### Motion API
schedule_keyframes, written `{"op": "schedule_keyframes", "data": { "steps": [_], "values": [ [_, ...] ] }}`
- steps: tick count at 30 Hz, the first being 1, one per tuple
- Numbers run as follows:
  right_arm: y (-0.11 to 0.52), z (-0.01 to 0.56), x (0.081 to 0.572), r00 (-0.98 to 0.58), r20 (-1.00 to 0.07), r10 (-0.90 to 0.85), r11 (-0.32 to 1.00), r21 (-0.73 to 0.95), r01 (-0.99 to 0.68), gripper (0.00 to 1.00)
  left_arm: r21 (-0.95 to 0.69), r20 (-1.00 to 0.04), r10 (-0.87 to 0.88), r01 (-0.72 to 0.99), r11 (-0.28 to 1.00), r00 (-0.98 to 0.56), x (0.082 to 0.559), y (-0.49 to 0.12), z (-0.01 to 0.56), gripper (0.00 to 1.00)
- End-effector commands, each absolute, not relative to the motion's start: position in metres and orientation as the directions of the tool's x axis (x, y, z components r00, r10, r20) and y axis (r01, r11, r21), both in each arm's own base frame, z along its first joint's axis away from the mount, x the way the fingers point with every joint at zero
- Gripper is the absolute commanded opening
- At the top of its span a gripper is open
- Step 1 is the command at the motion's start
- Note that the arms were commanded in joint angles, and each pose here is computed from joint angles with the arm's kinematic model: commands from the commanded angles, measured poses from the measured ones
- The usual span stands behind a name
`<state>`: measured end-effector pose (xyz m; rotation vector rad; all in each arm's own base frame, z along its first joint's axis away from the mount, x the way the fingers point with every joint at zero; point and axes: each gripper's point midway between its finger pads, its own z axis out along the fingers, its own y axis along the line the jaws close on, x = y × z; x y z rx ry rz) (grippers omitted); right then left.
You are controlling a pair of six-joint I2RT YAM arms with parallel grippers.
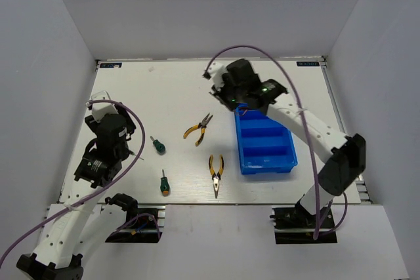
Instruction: Sort the tools into containers
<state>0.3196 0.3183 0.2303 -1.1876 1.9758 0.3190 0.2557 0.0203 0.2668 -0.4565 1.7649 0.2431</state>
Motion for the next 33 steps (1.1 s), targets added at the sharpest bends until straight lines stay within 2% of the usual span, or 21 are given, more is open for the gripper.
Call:
{"op": "schedule_keyframes", "data": {
  "steps": [1, 6, 11, 14, 19, 28, 33],
  "values": [
    [0.278, 0.255, 0.343, -0.054, -0.753, -0.656, 0.424, -0.308, -0.851, 0.00, -0.075, -0.966, -0.169, -0.413, 0.908, -0.197, 0.261, 0.017, 0.263, 0.72],
    [0.246, 0.247, 0.364, 0.007, -0.773, -0.634, 0.361, -0.305, -0.881, 0.00, -0.056, -0.962, -0.156, -0.397, 0.916, -0.224, 0.264, 0.013, 0.257, 0.72],
    [0.212, 0.227, 0.396, 0.181, -0.722, -0.668, 0.199, -0.408, -0.891, 0.00, -0.052, -0.960, -0.154, -0.389, 0.920, -0.235, 0.266, 0.011, 0.255, 0.72],
    [0.205, 0.208, 0.401, 0.203, -0.719, -0.665, 0.156, -0.398, -0.904, 0.00, -0.048, -0.957, -0.152, -0.382, 0.923, -0.245, 0.268, 0.009, 0.253, 0.72],
    [0.191, 0.185, 0.414, 0.326, -0.687, -0.649, 0.031, -0.453, -0.891, 0.00, -0.049, -0.956, -0.139, -0.328, 0.943, -0.258, 0.275, -0.002, 0.252, 0.73],
    [0.181, 0.139, 0.442, 0.357, -0.628, -0.692, -0.032, -0.466, -0.884, 0.00, -0.013, -0.940, -0.092, -0.235, 0.972, -0.328, 0.284, -0.019, 0.238, 0.74],
    [0.177, 0.122, 0.459, 0.338, -0.596, -0.728, -0.011, -0.483, -0.876, 0.02, -0.022, -0.927, -0.079, -0.158, 0.987, -0.366, 0.292, -0.036, 0.226, 0.81]
  ]
}}
